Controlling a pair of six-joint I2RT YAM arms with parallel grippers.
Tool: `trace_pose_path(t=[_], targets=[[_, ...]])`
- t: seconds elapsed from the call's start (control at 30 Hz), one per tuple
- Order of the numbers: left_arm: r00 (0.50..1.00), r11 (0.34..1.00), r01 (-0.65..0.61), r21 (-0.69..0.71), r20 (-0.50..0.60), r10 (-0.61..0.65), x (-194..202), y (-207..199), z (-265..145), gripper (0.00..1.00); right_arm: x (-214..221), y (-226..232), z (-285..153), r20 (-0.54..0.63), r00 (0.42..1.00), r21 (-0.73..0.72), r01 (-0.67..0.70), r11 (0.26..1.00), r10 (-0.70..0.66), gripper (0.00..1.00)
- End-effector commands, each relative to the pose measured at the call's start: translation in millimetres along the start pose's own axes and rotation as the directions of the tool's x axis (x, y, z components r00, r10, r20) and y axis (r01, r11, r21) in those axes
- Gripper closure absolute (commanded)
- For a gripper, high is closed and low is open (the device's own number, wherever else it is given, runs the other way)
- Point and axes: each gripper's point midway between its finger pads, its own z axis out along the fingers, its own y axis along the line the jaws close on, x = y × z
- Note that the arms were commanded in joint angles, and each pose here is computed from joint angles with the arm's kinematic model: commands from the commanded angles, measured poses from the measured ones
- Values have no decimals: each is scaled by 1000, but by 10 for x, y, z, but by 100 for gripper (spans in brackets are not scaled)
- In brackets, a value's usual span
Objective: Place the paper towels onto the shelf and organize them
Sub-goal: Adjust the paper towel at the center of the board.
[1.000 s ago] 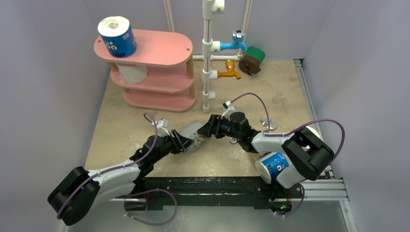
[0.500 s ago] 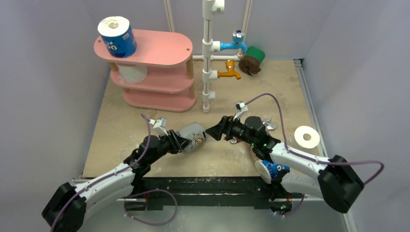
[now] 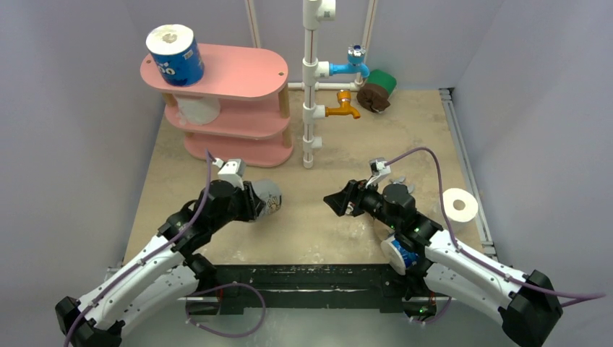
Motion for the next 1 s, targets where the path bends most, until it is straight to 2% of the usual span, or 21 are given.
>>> trace_pose_path(t=[0.0, 0.07, 0.2, 0.43, 0.57, 0.77, 0.97], targets=[[992, 982, -113, -148, -68, 104, -116, 171, -167, 71, -26, -78, -18, 13, 999, 40, 34, 999, -34, 23], [986, 969, -159, -187, -76, 147, -246, 130, -228, 71, -34, -79, -20, 15, 999, 42, 39, 998, -39, 23], [947, 920, -304, -248, -187, 262, -342, 77, -264, 70, -43, -74, -21, 16, 999, 40, 50, 998, -51, 23], [809, 829, -511, -227, -454, 374, -129, -27, -34, 66, -51, -104, -66, 26, 998, 51, 61, 997, -62, 23], [752, 824, -539, -173, -540, 378, 131, -61, 130, 65, -71, -100, -121, 33, 997, 54, 70, 996, -72, 22], [738, 839, -525, -144, -567, 365, 304, -107, 303, 62, -81, -93, -177, 32, 996, 54, 84, 995, -85, 22], [716, 830, -539, -142, -597, 362, 424, -117, 390, 46, -79, -131, -184, 32, 995, 72, 90, 993, -93, 22]])
